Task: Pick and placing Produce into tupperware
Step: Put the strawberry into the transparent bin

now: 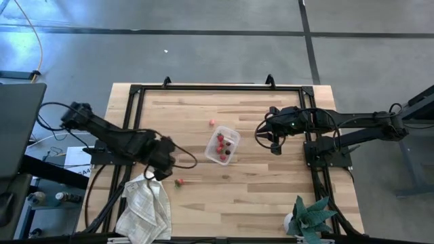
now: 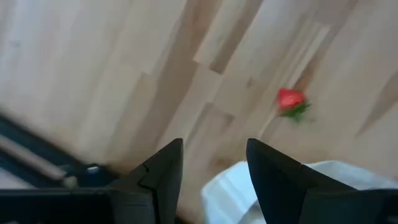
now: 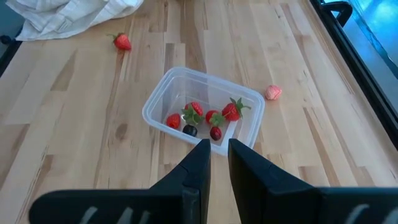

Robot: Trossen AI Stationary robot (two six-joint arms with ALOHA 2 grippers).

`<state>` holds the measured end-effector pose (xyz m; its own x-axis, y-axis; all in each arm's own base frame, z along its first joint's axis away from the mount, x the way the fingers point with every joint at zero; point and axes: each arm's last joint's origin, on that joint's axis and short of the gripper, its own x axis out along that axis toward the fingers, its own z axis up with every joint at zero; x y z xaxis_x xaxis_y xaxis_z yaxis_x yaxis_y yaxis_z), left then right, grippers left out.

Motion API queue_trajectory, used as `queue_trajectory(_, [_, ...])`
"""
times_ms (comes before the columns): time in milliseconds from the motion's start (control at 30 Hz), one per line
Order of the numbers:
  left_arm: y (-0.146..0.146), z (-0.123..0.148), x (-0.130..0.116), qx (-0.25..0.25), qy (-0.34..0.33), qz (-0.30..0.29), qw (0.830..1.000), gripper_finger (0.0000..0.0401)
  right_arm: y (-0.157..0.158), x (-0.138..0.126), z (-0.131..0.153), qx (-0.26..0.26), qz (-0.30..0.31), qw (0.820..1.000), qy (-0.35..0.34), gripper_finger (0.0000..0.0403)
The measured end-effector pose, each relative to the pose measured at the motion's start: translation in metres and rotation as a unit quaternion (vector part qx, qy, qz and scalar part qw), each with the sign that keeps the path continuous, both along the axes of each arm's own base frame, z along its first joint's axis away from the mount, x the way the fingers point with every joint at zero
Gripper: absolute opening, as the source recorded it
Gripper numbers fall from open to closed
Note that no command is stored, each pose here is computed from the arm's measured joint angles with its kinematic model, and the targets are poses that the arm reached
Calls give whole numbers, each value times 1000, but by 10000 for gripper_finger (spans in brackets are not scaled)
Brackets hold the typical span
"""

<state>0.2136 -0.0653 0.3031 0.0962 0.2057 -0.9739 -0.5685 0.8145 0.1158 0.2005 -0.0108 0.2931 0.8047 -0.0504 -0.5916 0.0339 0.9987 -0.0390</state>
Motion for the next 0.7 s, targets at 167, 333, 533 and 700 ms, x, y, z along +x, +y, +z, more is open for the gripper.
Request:
queue_trajectory(167, [3, -21, -19, -29, -83, 32, 996, 166, 0, 0, 0, 0, 0, 1000, 0, 47])
queue_trajectory(333, [6, -49, -26, -42, -93, 46, 994, 166, 0, 0, 0, 0, 0, 1000, 0, 47])
queue_trajectory(533, [-2, -77, -15, -124, -101, 54, 986, 166, 0, 0, 0, 0, 0, 1000, 0, 47])
queue_trajectory(700, [1, -89, 0, -141, -135, 101, 975, 166, 0, 0, 0, 0, 0, 1000, 0, 47])
